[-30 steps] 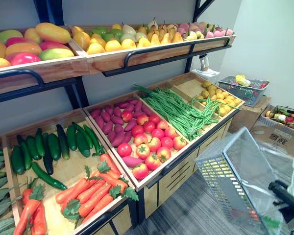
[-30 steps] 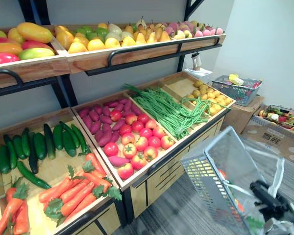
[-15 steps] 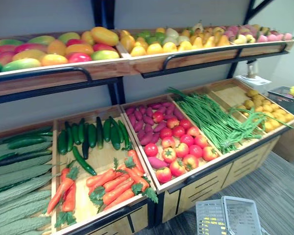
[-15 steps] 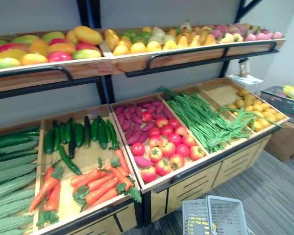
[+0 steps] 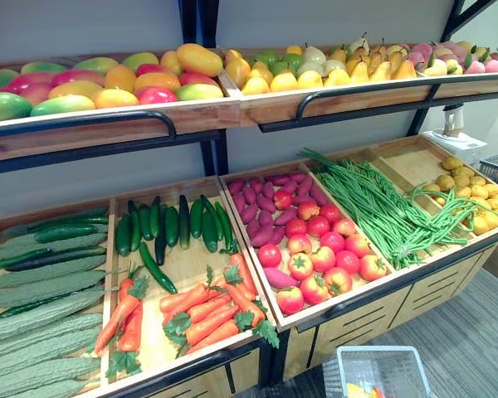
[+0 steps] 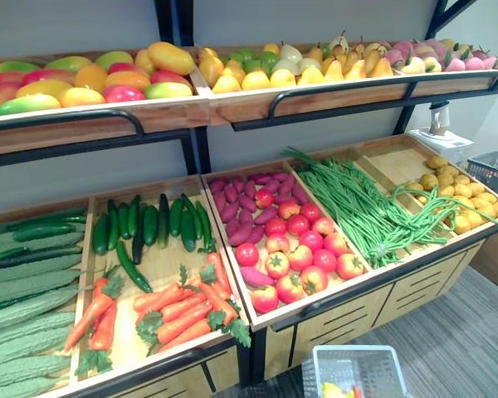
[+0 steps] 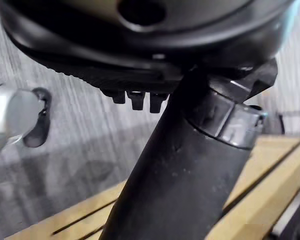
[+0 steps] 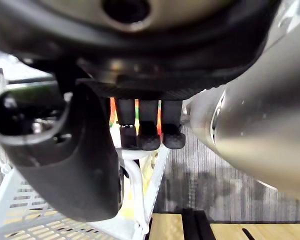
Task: Pick vegetable in the basket
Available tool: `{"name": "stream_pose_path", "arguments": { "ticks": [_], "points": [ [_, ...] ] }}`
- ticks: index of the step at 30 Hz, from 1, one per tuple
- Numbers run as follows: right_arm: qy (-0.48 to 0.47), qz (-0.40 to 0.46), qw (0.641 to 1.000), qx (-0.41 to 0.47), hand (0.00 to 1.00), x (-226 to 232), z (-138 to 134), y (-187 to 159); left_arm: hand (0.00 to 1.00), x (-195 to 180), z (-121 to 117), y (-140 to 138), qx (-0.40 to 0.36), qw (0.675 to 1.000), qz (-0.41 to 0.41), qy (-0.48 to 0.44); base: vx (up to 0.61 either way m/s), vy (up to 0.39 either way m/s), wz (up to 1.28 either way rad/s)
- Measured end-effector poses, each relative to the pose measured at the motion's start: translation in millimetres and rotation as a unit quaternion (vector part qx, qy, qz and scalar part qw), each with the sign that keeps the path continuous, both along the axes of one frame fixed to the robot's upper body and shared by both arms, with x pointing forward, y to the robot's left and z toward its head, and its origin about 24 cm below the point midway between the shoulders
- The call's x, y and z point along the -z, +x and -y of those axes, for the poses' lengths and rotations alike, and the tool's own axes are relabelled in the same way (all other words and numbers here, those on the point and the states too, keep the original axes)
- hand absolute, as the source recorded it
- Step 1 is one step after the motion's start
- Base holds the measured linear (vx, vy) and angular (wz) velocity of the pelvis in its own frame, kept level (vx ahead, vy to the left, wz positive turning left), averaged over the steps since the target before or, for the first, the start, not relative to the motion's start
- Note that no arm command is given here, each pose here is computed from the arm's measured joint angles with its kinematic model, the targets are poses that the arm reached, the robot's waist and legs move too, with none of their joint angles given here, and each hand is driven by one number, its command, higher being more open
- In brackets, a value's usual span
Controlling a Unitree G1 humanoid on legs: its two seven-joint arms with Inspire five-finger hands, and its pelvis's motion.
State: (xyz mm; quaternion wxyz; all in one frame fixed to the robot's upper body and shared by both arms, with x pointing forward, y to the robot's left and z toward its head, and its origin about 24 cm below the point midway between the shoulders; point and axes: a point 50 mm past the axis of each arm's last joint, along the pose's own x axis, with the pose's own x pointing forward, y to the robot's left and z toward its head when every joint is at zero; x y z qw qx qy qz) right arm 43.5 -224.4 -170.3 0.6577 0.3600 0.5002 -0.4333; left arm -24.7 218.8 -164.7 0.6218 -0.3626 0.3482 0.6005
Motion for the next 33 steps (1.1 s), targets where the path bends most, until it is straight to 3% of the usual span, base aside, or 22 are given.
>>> {"name": "stream_pose_path", "arguments": {
  "ticks": [4,6,12,24,33],
  "points": [
    [0.002,0.012,0.998,-0.062,0.0,0,-6,11,1.0,4,18,40,0.129,0.989,0.054,-0.04,0.01,0.011,-0.1],
    [-0.005,0.017,0.993,-0.119,0.0,0,-12,20,1.0,4,22,59,0.237,0.968,0.062,-0.061,0.04,0.016,-0.28],
    [-0.026,0.02,0.978,-0.207,0.0,-2,-14,32,1.0,5,24,74,0.41,0.9,0.069,-0.129,0.04,0.021,-0.44],
    [-0.033,0.029,0.974,-0.223,0.0,-3,-18,36,1.0,4,13,75,0.525,0.839,0.029,-0.137,0.0,0.048,-0.59],
    [-0.043,-0.003,0.98,-0.196,0.0,-2,-6,22,1.0,2,9,81,0.537,0.834,0.029,-0.126,-0.01,-0.059,-0.97]
  ]
}}
